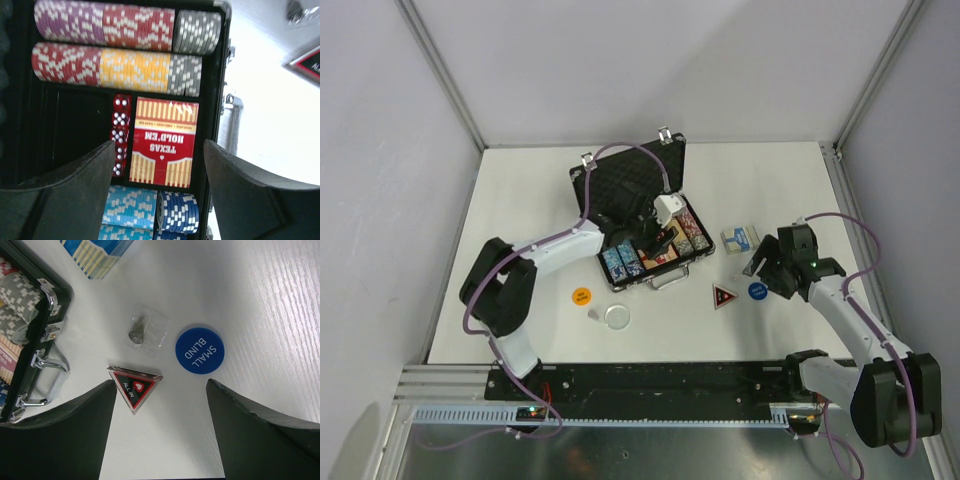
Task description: Pack up texas hold em set
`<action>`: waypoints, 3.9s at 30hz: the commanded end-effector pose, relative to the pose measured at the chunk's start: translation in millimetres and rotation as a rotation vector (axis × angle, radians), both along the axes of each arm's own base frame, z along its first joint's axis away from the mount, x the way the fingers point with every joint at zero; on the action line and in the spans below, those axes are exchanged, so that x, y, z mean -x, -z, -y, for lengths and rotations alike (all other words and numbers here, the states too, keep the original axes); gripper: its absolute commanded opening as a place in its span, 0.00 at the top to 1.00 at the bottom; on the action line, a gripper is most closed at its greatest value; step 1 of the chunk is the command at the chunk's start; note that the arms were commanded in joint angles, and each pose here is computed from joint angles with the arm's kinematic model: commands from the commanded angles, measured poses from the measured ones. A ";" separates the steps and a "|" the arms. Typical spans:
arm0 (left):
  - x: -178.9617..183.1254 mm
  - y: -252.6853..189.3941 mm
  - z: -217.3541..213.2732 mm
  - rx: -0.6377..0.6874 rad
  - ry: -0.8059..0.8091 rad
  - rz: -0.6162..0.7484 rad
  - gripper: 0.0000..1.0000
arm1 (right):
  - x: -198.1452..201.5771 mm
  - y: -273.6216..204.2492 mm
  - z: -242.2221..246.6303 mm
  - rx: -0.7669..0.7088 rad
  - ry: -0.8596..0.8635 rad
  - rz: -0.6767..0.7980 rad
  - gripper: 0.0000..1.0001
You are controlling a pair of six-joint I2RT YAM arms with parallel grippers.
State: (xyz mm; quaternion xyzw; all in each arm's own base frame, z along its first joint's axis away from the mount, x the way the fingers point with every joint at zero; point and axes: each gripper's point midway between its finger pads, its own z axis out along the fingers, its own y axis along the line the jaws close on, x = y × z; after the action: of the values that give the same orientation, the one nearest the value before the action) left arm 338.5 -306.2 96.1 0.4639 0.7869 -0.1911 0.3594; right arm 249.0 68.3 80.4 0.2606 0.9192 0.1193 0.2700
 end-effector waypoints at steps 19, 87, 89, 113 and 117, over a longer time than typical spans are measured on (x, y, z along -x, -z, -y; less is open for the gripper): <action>-26.3 -60.4 195.3 0.148 0.198 0.224 0.13 | -52.5 -67.2 71.3 0.054 0.352 0.135 0.25; -43.7 -111.4 146.4 0.093 0.134 0.256 0.73 | -5.0 -55.6 82.0 -0.025 0.440 0.128 0.27; -43.9 -109.8 131.8 0.087 0.117 0.239 0.74 | -11.2 -52.6 78.8 -0.031 0.431 0.127 0.27; -73.9 -45.0 -25.6 -0.112 -0.174 0.232 0.77 | -36.5 -40.7 54.6 -0.031 0.364 0.131 0.28; -78.4 -37.1 -31.9 -0.092 -0.187 0.228 0.76 | -36.2 -40.6 55.8 -0.030 0.362 0.130 0.28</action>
State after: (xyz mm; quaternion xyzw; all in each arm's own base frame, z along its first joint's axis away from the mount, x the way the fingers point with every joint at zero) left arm 392.9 -272.3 84.9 0.4400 0.8213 -0.0694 0.3563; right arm 279.3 17.8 118.1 0.4132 0.8432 0.1030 0.3281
